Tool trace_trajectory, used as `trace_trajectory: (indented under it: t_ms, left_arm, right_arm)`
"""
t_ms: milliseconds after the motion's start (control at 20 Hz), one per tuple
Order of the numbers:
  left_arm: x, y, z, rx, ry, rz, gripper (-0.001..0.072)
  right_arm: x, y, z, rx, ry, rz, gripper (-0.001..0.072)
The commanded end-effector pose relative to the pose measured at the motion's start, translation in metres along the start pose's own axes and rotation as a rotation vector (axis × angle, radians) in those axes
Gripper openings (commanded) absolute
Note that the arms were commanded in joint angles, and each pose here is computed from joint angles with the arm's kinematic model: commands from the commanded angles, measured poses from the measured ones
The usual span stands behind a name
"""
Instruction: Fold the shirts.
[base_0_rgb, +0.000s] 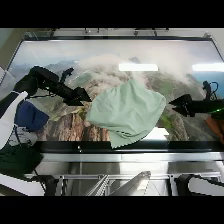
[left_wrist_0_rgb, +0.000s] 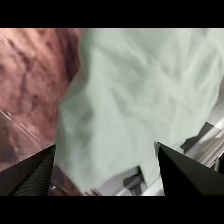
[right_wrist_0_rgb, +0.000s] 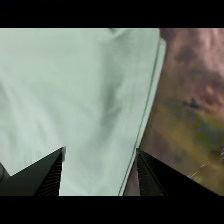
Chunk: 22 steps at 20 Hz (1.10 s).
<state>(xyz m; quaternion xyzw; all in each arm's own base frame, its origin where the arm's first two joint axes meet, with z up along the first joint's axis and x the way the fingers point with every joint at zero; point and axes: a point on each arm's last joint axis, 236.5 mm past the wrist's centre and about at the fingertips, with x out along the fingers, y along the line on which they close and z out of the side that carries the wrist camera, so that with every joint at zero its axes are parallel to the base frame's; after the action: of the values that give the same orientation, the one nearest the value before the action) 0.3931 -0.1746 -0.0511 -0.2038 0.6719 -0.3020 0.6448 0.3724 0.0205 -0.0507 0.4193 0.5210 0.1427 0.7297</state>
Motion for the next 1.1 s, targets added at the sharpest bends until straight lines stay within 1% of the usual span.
trace_trajectory:
  t_ms: [0, 200, 300, 450, 500, 550, 600, 650, 700, 800, 850, 950, 1050]
  left_arm:
    - [0.021, 0.007, 0.012, 0.002, 0.040, -0.008, 0.0699]
    - [0.037, -0.005, 0.040, 0.075, 0.033, -0.002, 0.0698]
    - [0.050, -0.013, 0.050, 0.082, 0.046, -0.003, 0.0699]
    - [0.071, -0.024, 0.048, 0.095, 0.120, -0.017, 0.0698]
    - [0.077, -0.028, 0.046, 0.102, 0.145, -0.021, 0.0696]
    - [0.081, -0.032, 0.044, 0.108, 0.168, -0.024, 0.0511]
    - [0.084, -0.035, 0.043, 0.123, 0.183, -0.027, 0.0132]
    - [0.083, -0.040, 0.045, 0.138, 0.186, -0.033, 0.0019]
    - [0.079, -0.047, 0.045, 0.156, 0.188, -0.036, 0.0019]
    - [0.052, -0.072, 0.042, 0.220, 0.209, -0.064, 0.0020]
    - [0.032, -0.087, 0.039, 0.257, 0.209, -0.080, 0.0020]
    - [-0.019, -0.136, 0.036, 0.341, 0.127, -0.138, 0.0020]
    - [-0.077, -0.197, 0.015, 0.464, 0.015, -0.210, 0.0020]
  right_arm:
    - [0.017, -0.023, -0.001, 0.048, -0.013, -0.052, 0.0498]
    - [0.050, -0.025, -0.012, 0.072, 0.031, -0.077, 0.0497]
    - [0.067, -0.021, -0.016, 0.064, 0.040, -0.084, 0.0497]
    - [0.086, -0.010, -0.020, 0.075, 0.041, -0.066, 0.0497]
    - [0.090, -0.005, -0.022, 0.078, 0.043, -0.053, 0.0484]
    - [0.093, 0.004, -0.023, 0.051, 0.046, -0.024, 0.0307]
    - [0.094, 0.016, -0.024, 0.019, 0.048, 0.025, 0.0117]
    - [0.092, 0.031, -0.023, -0.002, 0.046, 0.086, 0.0044]
    - [0.088, 0.047, -0.021, -0.031, 0.036, 0.148, 0.0018]
    - [0.066, 0.084, -0.008, -0.073, -0.028, 0.251, 0.0017]
    - [0.042, 0.113, -0.001, -0.123, -0.077, 0.329, 0.0017]
    - [-0.033, 0.191, 0.008, -0.273, -0.200, 0.551, 0.0017]
    - [-0.131, 0.269, -0.003, -0.469, -0.351, 0.752, 0.0017]
